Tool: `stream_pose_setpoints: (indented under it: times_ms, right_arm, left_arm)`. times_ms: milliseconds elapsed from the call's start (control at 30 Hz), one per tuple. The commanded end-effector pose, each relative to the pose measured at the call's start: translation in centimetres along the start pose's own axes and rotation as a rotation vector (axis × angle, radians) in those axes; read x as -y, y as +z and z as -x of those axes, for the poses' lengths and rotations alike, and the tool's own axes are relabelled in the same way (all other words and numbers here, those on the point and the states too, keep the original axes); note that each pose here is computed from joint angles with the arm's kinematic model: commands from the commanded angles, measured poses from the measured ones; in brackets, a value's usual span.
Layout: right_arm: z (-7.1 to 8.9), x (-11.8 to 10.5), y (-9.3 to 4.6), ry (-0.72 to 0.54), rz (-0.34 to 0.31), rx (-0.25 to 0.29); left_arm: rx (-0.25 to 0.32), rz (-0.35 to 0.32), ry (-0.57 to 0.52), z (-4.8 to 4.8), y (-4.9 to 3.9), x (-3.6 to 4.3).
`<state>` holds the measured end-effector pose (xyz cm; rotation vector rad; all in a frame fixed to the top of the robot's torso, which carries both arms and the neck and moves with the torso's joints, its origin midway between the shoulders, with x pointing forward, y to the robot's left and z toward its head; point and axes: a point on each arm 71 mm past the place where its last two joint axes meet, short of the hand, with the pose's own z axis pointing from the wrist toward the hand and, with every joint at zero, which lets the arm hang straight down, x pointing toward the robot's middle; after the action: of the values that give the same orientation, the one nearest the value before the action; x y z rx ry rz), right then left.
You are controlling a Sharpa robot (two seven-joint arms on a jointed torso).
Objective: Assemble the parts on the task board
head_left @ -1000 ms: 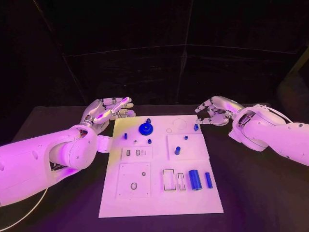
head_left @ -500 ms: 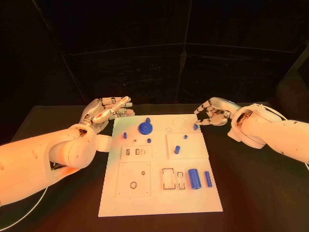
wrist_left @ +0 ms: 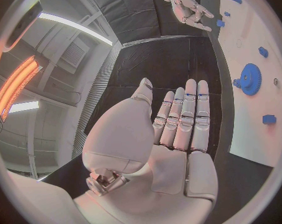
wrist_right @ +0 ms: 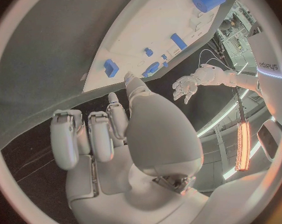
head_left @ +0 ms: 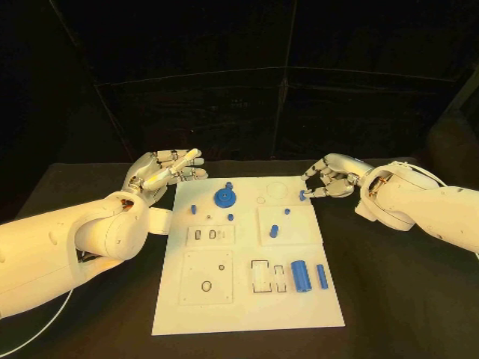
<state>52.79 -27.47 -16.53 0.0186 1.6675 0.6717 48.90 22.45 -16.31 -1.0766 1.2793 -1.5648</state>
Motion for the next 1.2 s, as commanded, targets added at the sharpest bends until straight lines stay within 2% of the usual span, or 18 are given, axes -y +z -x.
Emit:
stream_pose_setpoints:
  times_ms: [33, 867, 1200]
  right_arm:
    - [-0.2, 0.0, 0.1, 0.003, -0.002, -0.019]
    - [-1.5, 0.1, 0.7, -0.017, -0.013, -0.064]
    - [-1.7, 0.2, 1.0, -0.02, -0.016, -0.065]
  left_arm:
    - [-0.016, -0.008, -0.003, -0.22, 0.06, 0.09]
    - [-0.013, -0.007, -0.001, -0.1, 0.11, 0.03]
    - [-0.011, -0.006, 0.0, -0.05, 0.14, 0.0]
